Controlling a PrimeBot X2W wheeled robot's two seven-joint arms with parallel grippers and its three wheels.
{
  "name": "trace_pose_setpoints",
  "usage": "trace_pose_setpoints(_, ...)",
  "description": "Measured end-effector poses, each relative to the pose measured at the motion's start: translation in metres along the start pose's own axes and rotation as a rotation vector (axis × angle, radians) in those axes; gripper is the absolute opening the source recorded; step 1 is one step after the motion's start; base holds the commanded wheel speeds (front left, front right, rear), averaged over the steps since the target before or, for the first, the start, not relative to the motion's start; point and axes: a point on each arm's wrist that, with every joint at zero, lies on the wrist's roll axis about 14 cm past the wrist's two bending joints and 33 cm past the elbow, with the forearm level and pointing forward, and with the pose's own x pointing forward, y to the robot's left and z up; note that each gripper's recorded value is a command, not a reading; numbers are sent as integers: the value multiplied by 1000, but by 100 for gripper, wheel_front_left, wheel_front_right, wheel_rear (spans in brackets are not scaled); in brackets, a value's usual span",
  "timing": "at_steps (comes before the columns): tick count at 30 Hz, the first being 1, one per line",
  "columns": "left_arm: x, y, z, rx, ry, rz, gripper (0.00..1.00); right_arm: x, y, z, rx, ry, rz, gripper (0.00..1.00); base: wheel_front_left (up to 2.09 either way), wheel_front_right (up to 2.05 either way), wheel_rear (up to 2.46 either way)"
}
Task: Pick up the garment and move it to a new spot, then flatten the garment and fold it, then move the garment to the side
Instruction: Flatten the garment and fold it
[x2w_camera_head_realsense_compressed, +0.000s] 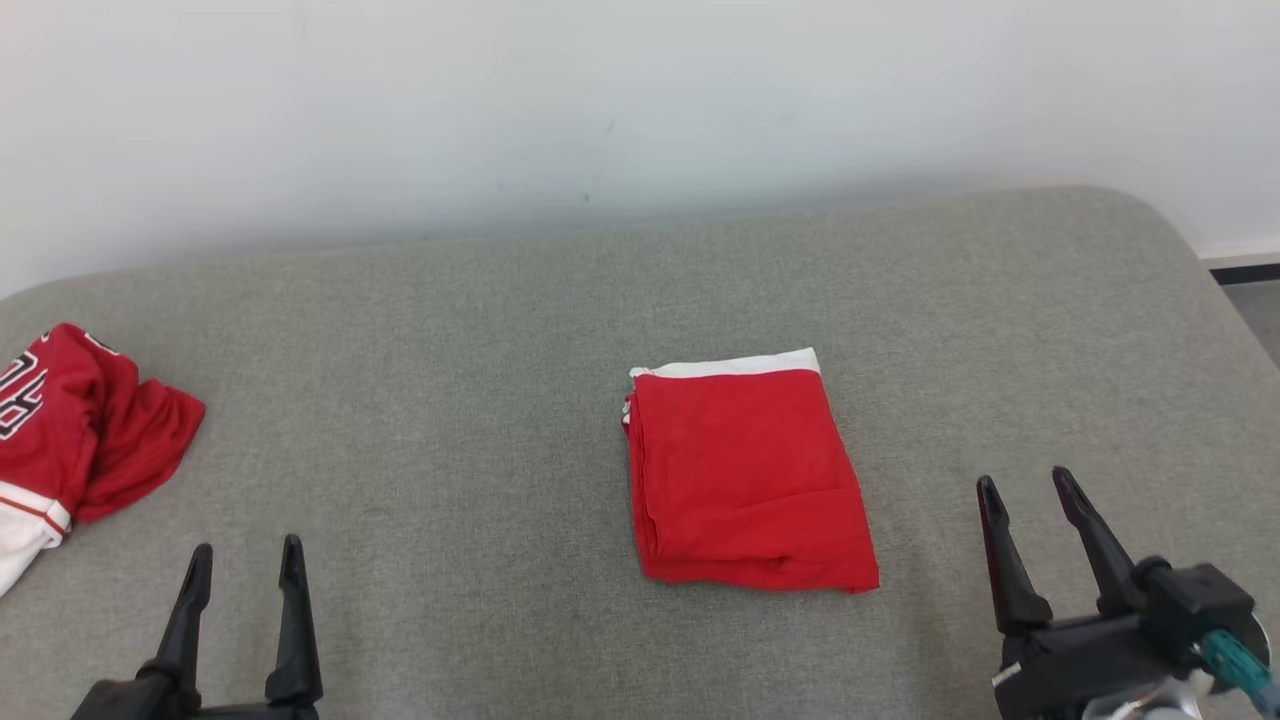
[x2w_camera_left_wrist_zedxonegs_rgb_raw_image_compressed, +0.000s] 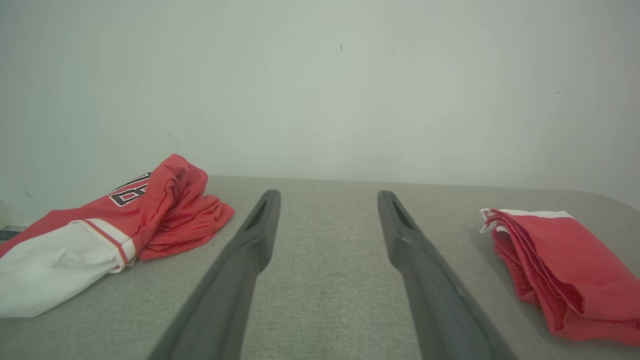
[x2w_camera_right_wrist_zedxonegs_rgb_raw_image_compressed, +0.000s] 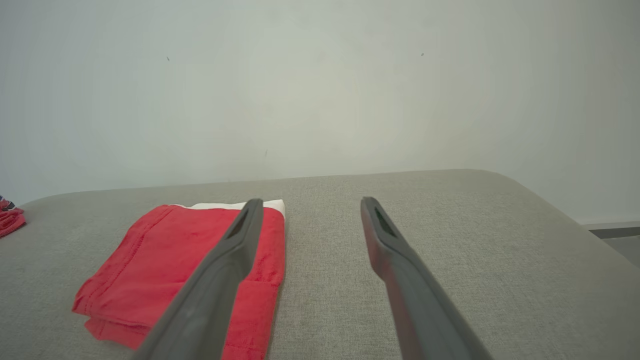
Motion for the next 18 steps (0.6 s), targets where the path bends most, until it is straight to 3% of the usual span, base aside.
trace_pose_setpoints(8, -16, 3, 3, 14, 0, 3, 100, -28, -2, 7, 15, -28, -34, 100, 0, 0, 0)
trace_pose_setpoints(18, -30, 3, -2, 9, 23, -6, 100, -25, 14, 8, 22, -34, 18, 100, 0, 0, 0)
